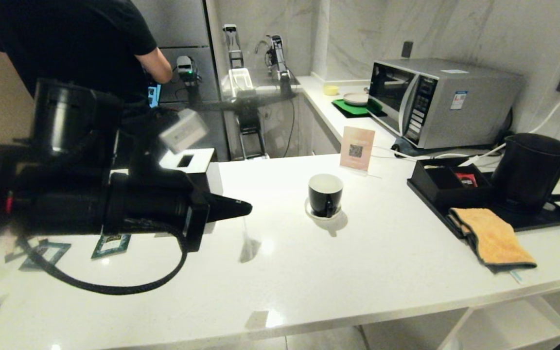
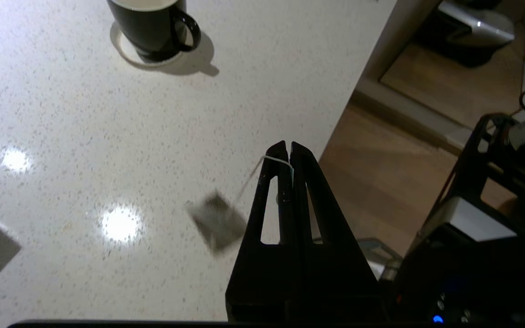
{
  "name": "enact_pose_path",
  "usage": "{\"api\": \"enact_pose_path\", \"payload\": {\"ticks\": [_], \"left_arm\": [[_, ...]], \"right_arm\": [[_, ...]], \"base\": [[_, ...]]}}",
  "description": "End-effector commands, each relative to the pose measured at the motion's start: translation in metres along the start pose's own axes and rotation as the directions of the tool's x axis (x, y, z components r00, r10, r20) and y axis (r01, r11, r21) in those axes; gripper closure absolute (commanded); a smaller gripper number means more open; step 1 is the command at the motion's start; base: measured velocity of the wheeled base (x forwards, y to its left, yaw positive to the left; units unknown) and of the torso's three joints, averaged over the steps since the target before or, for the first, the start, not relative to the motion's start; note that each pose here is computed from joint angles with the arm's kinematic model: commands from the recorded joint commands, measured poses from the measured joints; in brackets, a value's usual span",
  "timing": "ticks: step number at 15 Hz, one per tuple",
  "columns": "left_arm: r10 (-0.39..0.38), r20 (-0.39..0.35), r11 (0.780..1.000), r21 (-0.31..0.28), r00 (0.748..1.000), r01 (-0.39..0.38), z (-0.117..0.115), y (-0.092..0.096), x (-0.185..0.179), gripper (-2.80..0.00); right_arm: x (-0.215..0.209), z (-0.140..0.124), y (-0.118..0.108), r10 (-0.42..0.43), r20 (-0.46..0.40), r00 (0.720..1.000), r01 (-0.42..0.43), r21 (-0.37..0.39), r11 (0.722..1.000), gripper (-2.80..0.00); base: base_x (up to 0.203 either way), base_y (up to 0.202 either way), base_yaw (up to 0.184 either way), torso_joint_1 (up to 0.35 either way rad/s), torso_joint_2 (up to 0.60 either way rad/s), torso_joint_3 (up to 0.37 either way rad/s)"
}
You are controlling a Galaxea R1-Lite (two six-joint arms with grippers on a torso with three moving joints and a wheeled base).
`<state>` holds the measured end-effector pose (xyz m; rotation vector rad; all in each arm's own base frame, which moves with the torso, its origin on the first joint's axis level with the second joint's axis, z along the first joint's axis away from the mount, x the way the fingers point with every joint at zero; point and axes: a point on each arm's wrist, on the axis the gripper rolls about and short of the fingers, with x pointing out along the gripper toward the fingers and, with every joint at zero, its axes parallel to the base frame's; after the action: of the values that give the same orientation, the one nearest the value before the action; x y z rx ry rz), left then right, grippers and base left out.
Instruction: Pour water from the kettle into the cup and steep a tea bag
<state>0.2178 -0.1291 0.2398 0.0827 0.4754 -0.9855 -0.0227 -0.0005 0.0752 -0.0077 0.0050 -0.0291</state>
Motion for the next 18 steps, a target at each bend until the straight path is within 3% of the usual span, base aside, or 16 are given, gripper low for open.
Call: {"api": "enact_pose_path", "payload": {"ticks": [1,8,18], "left_arm": [[-0.008,-0.04,1.0,0.004,0.999,0.009,0.01,0.002,-0.004,0.0],[-0.005,-0.175,0.997,0.072,0.985,0.018,0.039,0.027,0.0,0.0],[0.057,-0.215,0.974,0.228,0.975,-0.006,0.056,0.074,0.075,0.0]], "right_arm": [[0.0,0.0,0.0,0.0,0.0,1.0,0.0,0.0,1.0,0.0],[0.0,0.0,0.0,0.0,0.0,1.0,0.0,0.0,1.0,0.0],[0.0,0.0,0.0,0.0,0.0,1.0,0.0,0.0,1.0,0.0]], "base": [[0.0,0.0,0.0,0.0,0.0,0.0],[0.0,0.0,0.0,0.0,0.0,0.0],[0.0,0.0,0.0,0.0,0.0,0.0]]}}
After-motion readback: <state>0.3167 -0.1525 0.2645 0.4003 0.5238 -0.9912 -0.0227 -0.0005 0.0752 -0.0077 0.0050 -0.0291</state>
